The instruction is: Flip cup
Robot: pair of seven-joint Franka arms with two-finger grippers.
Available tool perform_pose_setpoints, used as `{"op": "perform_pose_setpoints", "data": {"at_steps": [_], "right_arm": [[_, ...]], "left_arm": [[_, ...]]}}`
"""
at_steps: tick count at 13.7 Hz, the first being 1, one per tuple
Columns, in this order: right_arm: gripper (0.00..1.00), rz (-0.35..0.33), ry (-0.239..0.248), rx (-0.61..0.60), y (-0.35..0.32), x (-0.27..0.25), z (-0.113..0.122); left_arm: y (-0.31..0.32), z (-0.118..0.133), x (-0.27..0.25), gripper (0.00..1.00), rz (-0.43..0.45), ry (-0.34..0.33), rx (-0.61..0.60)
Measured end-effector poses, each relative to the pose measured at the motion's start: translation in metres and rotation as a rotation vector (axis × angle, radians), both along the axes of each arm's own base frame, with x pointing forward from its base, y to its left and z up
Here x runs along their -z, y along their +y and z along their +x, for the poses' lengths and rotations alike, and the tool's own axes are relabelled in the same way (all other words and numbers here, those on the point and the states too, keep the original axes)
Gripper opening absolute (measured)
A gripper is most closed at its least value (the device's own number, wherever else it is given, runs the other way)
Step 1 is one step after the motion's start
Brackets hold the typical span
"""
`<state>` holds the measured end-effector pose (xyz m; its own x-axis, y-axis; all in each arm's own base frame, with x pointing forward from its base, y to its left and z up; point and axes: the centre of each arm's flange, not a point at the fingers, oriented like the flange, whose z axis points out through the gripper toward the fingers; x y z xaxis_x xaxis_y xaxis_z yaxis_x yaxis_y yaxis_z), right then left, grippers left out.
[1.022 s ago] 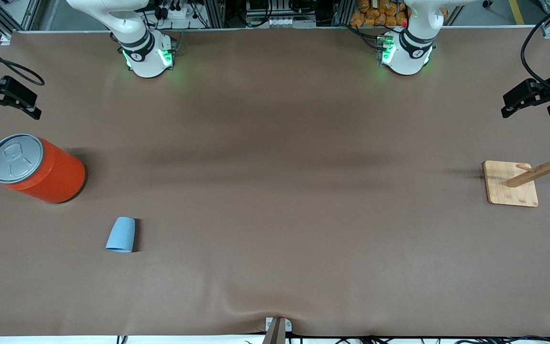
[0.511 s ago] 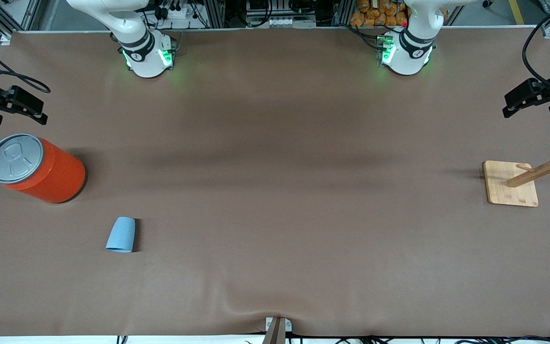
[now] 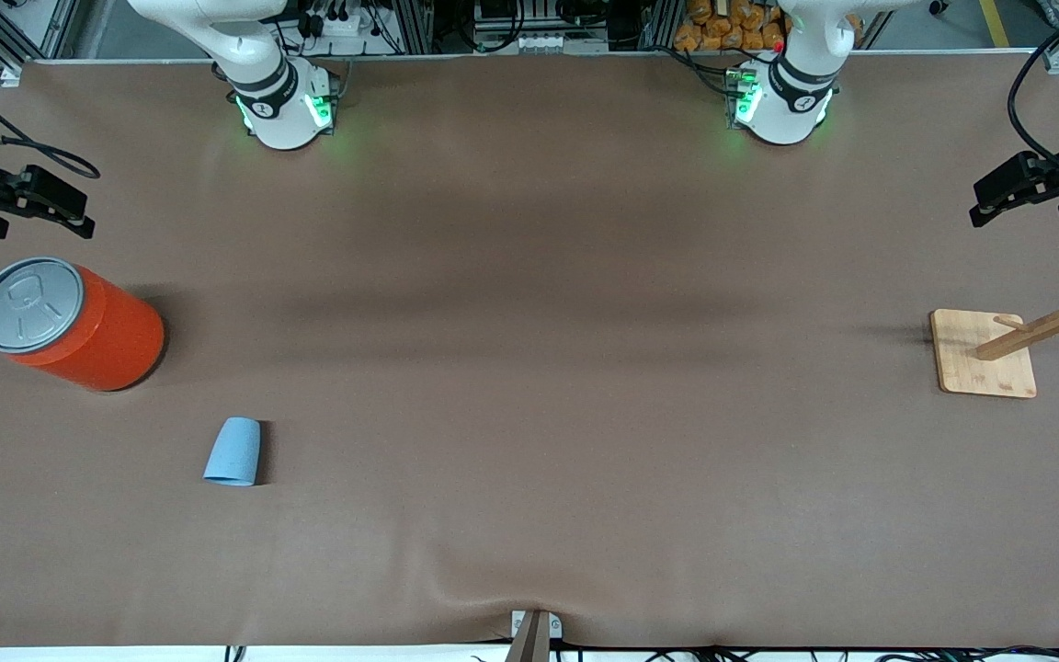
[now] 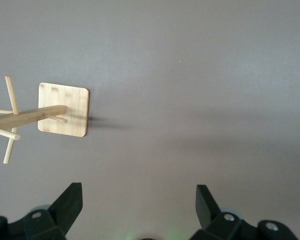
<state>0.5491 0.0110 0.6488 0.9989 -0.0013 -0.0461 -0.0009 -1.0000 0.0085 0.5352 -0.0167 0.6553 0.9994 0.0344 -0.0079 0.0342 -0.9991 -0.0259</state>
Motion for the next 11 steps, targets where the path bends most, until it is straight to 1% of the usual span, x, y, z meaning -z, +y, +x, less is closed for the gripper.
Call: {"op": "perform_pose_setpoints", "data": {"at_steps": [2,4,6,8,11], "right_arm": [[1.00,-0.001,0.040,-0.005,0.003,0.023,0.012],[1.00,-0.003,0.092,-0.014,0.008,0.061,0.031],[1.00,-0.005,0.128,-0.024,0.014,0.099,0.049],[1.00,-0.006,0.142,-0.028,0.017,0.121,0.061],[1.00,-0.006,0.146,-0.035,0.021,0.133,0.067]], "left_arm": [[0.000,0.000,0.000,1.00,0.000,0.000,0.000],[0.000,0.000,0.000,1.00,0.000,0.000,0.000],[0.000,0.001,0.000,1.00,0.000,0.001,0.000],[0.000,0.001,0.000,1.00,0.000,0.001,0.000],[0.000,0.001,0.000,1.00,0.000,0.000,-0.001]]}}
